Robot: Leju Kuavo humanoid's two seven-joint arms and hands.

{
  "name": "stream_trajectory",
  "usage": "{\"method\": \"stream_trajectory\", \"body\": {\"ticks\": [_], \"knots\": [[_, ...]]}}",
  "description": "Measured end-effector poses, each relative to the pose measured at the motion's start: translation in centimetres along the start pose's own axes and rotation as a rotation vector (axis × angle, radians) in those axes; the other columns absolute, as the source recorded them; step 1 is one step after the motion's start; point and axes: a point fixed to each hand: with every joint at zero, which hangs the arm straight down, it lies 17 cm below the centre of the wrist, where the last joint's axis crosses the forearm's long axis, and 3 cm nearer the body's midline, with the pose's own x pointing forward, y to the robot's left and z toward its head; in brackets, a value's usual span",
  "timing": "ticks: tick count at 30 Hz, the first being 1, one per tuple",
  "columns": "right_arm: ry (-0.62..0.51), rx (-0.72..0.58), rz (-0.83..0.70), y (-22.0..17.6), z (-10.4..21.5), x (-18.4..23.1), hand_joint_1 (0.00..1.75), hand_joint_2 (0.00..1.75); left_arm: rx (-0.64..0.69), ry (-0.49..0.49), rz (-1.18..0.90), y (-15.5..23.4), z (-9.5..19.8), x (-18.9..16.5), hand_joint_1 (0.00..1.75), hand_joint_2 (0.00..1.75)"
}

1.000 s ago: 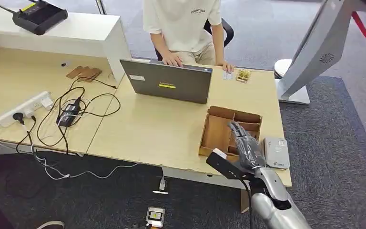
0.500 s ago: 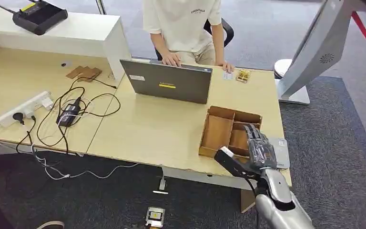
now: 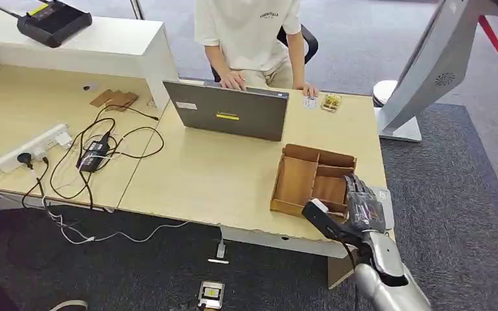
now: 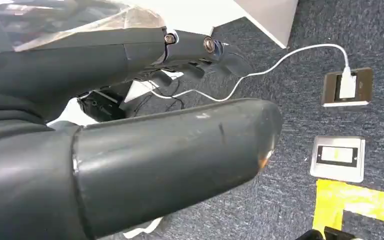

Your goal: Pass the card to the sensor for recognition and then transmit it.

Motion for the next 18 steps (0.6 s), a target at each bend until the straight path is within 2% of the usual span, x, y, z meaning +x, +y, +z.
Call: {"method": "stream_trajectory", "body": {"ticks": [18], "knots": [[-0.084,-0.010,-0.094,-0.3,0.0,1.7,0.00,1.75,0.002,-0.013,-0.003,0.1,0.0,0.2,0.00,0.00]]}}
